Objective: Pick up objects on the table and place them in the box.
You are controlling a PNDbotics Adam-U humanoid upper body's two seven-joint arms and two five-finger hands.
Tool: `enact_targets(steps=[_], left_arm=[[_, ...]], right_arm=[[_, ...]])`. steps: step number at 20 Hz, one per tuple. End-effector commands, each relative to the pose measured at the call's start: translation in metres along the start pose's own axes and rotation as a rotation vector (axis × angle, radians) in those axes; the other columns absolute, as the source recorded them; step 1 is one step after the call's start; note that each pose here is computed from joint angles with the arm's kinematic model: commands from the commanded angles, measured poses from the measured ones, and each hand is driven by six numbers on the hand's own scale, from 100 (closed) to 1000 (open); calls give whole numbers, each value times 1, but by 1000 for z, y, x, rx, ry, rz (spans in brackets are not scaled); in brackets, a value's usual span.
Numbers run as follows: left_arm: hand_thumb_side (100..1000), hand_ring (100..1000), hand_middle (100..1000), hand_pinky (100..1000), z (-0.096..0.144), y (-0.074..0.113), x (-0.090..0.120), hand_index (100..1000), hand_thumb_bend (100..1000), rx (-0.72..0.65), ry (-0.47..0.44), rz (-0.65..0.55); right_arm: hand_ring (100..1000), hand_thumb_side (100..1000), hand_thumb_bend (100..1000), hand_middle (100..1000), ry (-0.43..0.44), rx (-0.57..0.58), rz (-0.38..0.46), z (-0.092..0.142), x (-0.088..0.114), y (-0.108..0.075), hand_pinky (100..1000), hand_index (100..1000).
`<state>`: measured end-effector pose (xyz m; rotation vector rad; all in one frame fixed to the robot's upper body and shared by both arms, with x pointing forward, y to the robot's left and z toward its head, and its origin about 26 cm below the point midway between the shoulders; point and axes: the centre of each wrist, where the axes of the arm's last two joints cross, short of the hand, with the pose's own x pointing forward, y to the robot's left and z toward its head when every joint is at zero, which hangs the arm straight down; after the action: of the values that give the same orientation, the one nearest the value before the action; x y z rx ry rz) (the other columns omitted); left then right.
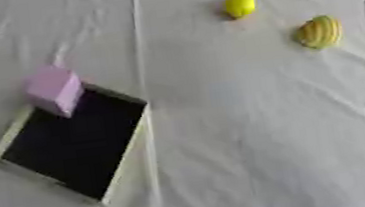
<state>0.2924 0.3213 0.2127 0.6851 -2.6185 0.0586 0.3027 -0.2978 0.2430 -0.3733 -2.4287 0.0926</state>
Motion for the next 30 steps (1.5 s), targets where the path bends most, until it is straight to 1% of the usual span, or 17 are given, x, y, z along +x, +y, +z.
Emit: enact_targets(steps=[1,4,7,10,13,15,17,21,25,27,28,29,30], left_arm=[[366,790,776,811,-7,3,6,867,270,-7,-35,-6],[364,790,776,811,-7,4,6,867,270,-10,-38,-9],[365,791,776,811,-7,4,6,867,268,-13,-39,-12],[366,791,776,811,-7,5,5,867,267,-16,-38,-16],[368,791,777,811,-7,4,6,867,265,-19,-40,-15],[367,792,777,811,-8,4,6,867,265,-23,-41,-14],[367,792,777,810,-8,3,6,867,264,-25,-42,-12],[368,792,777,810,-8,2,6,867,262,-36,-40,-6],[367,793,778,810,-9,1,7,867,261,-43,-42,-1],[367,793,778,810,-9,1,7,867,261,-45,-42,-1],[366,793,778,810,-9,1,7,867,261,-45,-42,-1],[366,793,778,810,-9,1,7,867,261,-45,-42,-1],[366,793,778,810,-9,1,7,867,260,-45,-42,-1]], right_arm=[[875,669,100,723,-41,6,11,-7,10,-2,875,841],[876,663,100,727,-58,21,58,-13,15,-7,876,843],[878,655,100,736,-90,55,167,-26,26,-16,877,848],[881,651,100,742,-112,85,285,-44,43,-26,878,852],[887,657,100,752,-96,117,389,-62,58,-33,881,858],[891,667,100,759,-63,142,452,-75,59,-38,883,864],[899,679,100,771,-11,178,519,-89,53,-45,885,871],[907,698,100,789,90,246,642,-115,34,-55,890,884],[922,666,100,817,177,312,758,-137,8,-61,897,906],[934,639,100,834,203,371,807,-145,-4,-60,903,917],[941,604,100,846,211,411,832,-148,-9,-59,910,921],[946,568,100,855,217,454,857,-151,-14,-58,914,926],[951,489,100,859,220,507,882,-153,-18,-57,920,929]])
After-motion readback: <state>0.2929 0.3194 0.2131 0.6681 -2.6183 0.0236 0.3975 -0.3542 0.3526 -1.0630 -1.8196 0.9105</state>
